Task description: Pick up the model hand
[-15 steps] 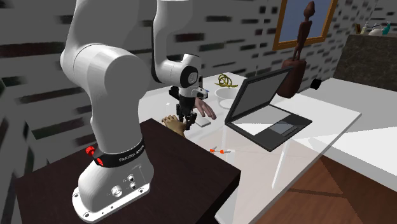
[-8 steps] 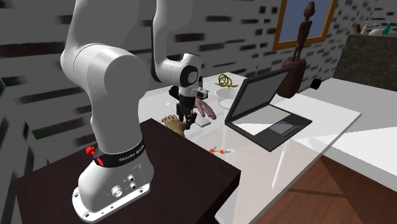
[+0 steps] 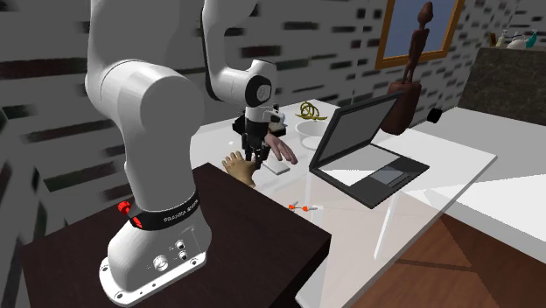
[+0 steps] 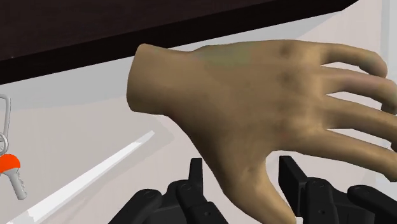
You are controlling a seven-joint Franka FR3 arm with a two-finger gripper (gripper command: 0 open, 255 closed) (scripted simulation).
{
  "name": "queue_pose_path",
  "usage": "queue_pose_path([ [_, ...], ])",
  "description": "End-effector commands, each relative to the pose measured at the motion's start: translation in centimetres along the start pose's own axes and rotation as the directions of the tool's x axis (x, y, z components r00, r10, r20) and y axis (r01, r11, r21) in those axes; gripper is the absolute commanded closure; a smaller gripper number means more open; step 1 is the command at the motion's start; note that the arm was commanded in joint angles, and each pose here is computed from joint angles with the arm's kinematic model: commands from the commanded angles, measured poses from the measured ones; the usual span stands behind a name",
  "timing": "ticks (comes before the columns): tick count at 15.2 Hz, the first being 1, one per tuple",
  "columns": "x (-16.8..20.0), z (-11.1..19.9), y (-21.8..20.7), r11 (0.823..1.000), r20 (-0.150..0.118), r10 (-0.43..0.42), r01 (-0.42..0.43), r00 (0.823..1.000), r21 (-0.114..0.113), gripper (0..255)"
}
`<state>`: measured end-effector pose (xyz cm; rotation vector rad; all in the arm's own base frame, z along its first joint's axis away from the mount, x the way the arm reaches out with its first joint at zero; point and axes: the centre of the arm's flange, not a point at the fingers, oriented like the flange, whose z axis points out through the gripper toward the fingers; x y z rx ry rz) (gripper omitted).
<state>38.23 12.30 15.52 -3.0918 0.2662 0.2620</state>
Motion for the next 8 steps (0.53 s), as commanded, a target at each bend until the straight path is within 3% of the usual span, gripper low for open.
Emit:
queue_pose_path([
  [1, -0.5, -0.8, 0.0, 1.000, 0.010, 0.000, 0.000, 1.000, -0.003, 255],
  [8, -0.9, -3.5, 0.0, 1.000, 0.010, 0.000, 0.000, 1.000, -0.003, 255],
])
